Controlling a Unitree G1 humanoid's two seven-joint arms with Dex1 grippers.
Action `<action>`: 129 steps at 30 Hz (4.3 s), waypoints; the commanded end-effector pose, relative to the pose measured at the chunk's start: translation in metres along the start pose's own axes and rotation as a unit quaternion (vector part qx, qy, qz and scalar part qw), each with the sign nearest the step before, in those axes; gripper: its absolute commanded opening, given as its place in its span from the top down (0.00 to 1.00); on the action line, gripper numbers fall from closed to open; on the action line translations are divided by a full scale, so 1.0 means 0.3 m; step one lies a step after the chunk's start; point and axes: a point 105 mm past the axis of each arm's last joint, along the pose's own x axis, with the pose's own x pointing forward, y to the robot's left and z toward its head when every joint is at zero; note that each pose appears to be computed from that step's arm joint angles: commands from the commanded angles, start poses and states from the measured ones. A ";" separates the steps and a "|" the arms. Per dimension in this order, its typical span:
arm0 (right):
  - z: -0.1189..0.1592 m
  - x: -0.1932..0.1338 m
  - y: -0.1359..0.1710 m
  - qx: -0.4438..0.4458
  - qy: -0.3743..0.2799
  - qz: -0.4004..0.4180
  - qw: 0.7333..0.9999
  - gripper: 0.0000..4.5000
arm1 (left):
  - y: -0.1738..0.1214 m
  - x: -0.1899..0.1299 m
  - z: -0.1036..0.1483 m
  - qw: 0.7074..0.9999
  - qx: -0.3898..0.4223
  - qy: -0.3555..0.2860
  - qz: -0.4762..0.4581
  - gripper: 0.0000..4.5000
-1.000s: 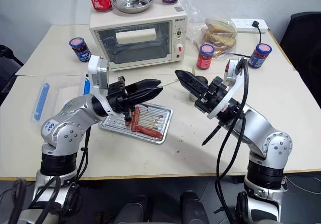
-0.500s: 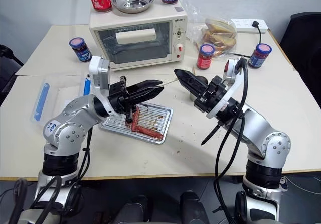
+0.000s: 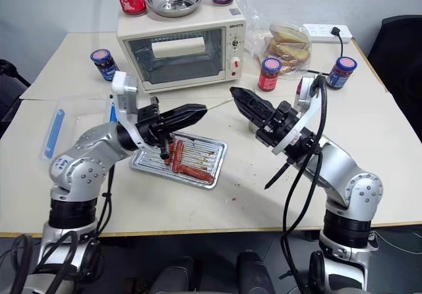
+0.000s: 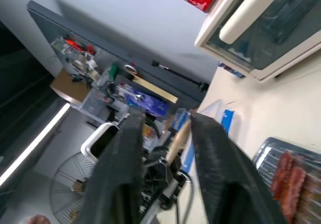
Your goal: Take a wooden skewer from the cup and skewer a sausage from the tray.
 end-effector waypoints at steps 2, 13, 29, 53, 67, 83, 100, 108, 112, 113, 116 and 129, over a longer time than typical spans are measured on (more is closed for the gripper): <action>-0.016 -0.012 -0.040 -0.128 0.075 -0.079 0.986 0.59 | -0.010 -0.122 0.041 0.999 0.031 0.039 0.022 1.00; -0.212 -0.015 -0.208 -0.452 0.275 -0.109 0.841 0.59 | -0.098 -0.420 0.015 0.974 0.040 0.213 0.065 1.00; -0.408 0.077 -0.266 -0.498 0.366 -0.036 0.786 0.59 | -0.122 -0.506 0.075 0.960 0.053 0.248 0.118 1.00; -0.452 0.108 -0.355 -0.525 0.386 -0.035 0.758 0.78 | -0.070 -0.500 0.097 0.960 0.075 0.241 0.125 1.00; -0.456 0.102 -0.356 -0.489 0.390 -0.034 0.780 0.93 | -0.063 -0.484 0.092 0.961 0.078 0.237 0.115 1.00; -0.251 -0.037 -0.052 -0.194 0.505 0.066 0.838 0.93 | -0.078 -0.344 0.075 0.974 0.068 0.217 -0.021 1.00; -0.181 -0.117 0.049 -0.210 0.504 0.082 0.834 0.93 | -0.155 -0.278 0.051 0.962 0.045 0.223 -0.152 1.00; -0.179 -0.111 0.053 -0.206 0.498 0.084 0.838 0.93 | -0.154 -0.262 0.061 0.963 0.045 0.214 -0.157 1.00; -0.178 -0.106 0.049 -0.204 0.496 0.083 0.840 0.93 | -0.155 -0.267 0.059 0.963 0.046 0.218 -0.155 1.00; -0.178 -0.104 0.049 -0.203 0.494 0.084 0.841 0.93 | -0.155 -0.269 0.058 0.963 0.046 0.218 -0.154 1.00; -0.177 -0.101 0.050 -0.201 0.493 0.085 0.842 0.93 | -0.155 -0.272 0.056 0.963 0.045 0.220 -0.152 1.00; -0.179 -0.101 0.057 -0.202 0.492 0.090 0.842 0.93 | -0.144 -0.282 0.056 0.966 0.042 0.216 -0.137 1.00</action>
